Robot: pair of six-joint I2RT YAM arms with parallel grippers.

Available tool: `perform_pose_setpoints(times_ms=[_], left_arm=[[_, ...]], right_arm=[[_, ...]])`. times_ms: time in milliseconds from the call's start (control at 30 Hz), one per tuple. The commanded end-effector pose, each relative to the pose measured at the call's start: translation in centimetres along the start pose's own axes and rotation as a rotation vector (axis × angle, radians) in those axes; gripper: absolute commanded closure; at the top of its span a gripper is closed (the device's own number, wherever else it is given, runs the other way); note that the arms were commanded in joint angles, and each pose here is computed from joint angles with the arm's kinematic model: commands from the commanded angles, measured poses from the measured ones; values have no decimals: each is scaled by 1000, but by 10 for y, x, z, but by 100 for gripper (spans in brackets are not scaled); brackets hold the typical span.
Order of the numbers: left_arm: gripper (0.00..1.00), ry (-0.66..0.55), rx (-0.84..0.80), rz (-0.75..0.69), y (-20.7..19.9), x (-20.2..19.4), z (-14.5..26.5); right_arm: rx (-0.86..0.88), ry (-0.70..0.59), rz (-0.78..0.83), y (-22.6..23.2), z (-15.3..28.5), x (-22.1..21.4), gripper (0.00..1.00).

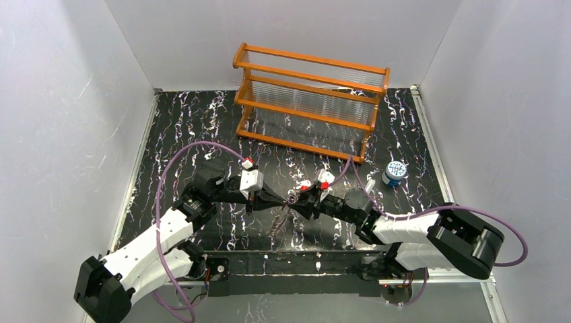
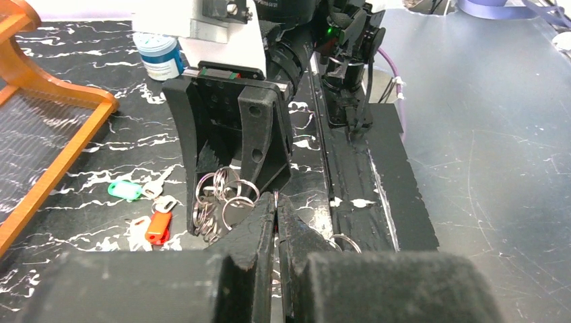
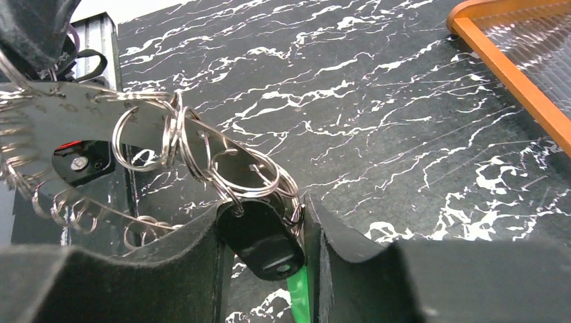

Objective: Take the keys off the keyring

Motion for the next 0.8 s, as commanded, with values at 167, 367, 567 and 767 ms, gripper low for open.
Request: perform_pose_setpoints(times_ms=[167,367,567,767], left_arm=[[100,45,116,-77,4,8,11],[100,47,131,-83,5,9,12],[100,-6,78,-80,0,13,9],[100,-50,31,-79,-3,18,8]], right_arm=[[-4,-22,79,4,14,14,73],[11,5,83,6,14,15,61],[12,6,77,5,10,14,51],[7,-1,69,4,6,14,38]])
Point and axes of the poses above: each gripper's point midway between its finger pads, its own z axis back along the fingers, its own y axis along the line the jaws close on, x = y × z, the point moved 9 cm from there along z, back along the fingers, and after that the axes turned 7 degrees about -z, right-handed, at the moved point
